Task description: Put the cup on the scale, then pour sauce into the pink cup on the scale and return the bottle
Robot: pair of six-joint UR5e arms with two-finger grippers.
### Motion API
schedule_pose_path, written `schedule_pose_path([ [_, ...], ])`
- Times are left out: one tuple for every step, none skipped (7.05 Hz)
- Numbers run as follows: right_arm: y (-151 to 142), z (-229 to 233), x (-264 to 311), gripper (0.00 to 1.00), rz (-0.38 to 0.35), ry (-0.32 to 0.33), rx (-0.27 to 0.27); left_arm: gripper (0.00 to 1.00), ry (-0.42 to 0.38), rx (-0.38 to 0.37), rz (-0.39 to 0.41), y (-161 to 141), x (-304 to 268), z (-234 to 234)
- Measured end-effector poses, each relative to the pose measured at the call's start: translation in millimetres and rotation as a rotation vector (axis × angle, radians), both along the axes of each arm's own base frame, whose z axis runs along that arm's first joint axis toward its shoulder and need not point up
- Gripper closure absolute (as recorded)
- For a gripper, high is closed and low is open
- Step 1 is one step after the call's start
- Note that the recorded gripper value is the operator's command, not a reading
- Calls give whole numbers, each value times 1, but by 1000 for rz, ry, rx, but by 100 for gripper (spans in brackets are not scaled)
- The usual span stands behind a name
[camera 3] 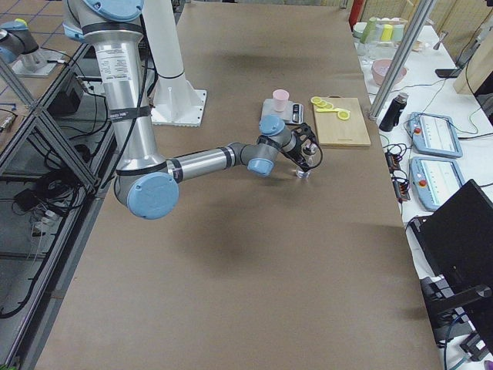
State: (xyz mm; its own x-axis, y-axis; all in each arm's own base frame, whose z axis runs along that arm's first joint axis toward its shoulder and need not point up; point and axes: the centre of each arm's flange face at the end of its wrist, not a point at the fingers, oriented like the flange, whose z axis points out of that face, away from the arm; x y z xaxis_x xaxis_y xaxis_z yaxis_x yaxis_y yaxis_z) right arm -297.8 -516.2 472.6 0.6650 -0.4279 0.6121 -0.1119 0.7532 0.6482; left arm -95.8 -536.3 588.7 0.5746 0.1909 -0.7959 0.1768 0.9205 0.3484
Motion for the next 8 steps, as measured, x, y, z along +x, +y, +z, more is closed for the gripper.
schedule_pose_path([
  [11,5,10,0,1,0,0,3,0,2,0,0,0,-1],
  [22,7,19,0,2,-1,1,3,0,3,0,0,0,-1],
  [30,8,25,0,2,-1,0,3,0,5,0,0,0,-2],
  [37,11,31,0,1,1,-3,3,0,6,1,0,0,-3],
  [48,17,40,0,-1,7,-13,3,1,8,1,-1,0,-4],
  [66,27,54,0,-10,16,-33,3,0,9,1,-1,0,-5],
  [78,37,77,0,-25,12,-68,3,0,10,1,-1,0,-5],
  [76,47,116,0,-35,-15,-128,3,2,11,2,-2,0,-6],
])
